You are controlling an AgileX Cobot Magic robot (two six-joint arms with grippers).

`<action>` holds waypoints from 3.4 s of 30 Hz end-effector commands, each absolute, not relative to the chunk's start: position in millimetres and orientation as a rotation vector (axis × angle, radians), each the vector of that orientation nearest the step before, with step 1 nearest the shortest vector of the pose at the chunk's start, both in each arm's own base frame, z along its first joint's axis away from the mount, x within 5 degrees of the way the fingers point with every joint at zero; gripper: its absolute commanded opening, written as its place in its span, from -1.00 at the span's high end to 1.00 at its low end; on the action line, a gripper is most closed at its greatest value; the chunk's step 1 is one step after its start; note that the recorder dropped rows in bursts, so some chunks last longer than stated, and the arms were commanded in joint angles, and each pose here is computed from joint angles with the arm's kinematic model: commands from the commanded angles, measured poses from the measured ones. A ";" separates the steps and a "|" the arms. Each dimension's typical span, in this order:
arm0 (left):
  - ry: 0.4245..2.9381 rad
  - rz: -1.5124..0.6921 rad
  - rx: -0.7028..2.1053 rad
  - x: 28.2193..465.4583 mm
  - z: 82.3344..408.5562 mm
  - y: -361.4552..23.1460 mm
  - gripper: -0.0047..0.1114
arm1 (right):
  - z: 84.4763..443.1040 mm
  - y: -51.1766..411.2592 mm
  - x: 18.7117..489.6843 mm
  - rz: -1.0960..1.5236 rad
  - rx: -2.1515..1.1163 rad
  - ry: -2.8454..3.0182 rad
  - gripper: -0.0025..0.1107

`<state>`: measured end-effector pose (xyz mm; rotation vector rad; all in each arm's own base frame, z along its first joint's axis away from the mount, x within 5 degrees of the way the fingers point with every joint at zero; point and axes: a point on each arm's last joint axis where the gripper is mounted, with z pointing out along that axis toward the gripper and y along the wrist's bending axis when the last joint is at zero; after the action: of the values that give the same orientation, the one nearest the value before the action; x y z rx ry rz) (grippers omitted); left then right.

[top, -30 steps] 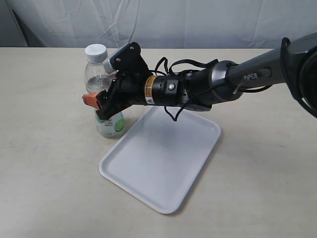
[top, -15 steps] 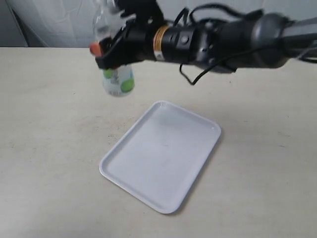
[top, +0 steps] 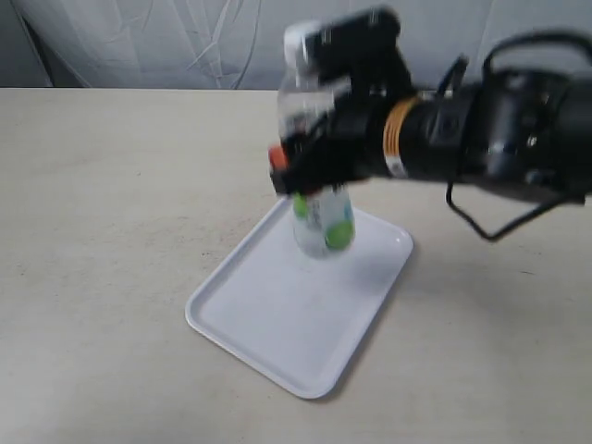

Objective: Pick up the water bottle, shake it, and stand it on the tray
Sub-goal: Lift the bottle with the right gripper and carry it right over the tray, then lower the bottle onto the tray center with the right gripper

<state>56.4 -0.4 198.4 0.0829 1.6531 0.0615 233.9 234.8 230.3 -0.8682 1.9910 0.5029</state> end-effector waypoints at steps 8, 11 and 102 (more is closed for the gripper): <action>1.639 0.053 0.085 56.2 198.9 -0.8 0.89 | 363.0 227.4 214.1 0.699 -0.766 1.519 0.97; 1.639 0.053 0.085 56.2 198.9 -0.8 0.89 | 331.4 229.8 221.7 0.646 -0.751 1.680 0.97; 1.639 0.053 0.085 56.2 198.9 -0.8 0.89 | 167.0 280.0 221.8 0.664 -1.082 1.996 -0.08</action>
<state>56.4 -0.4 198.4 0.0829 1.6531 0.0615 221.5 282.6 171.9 -1.0880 1.9500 0.6882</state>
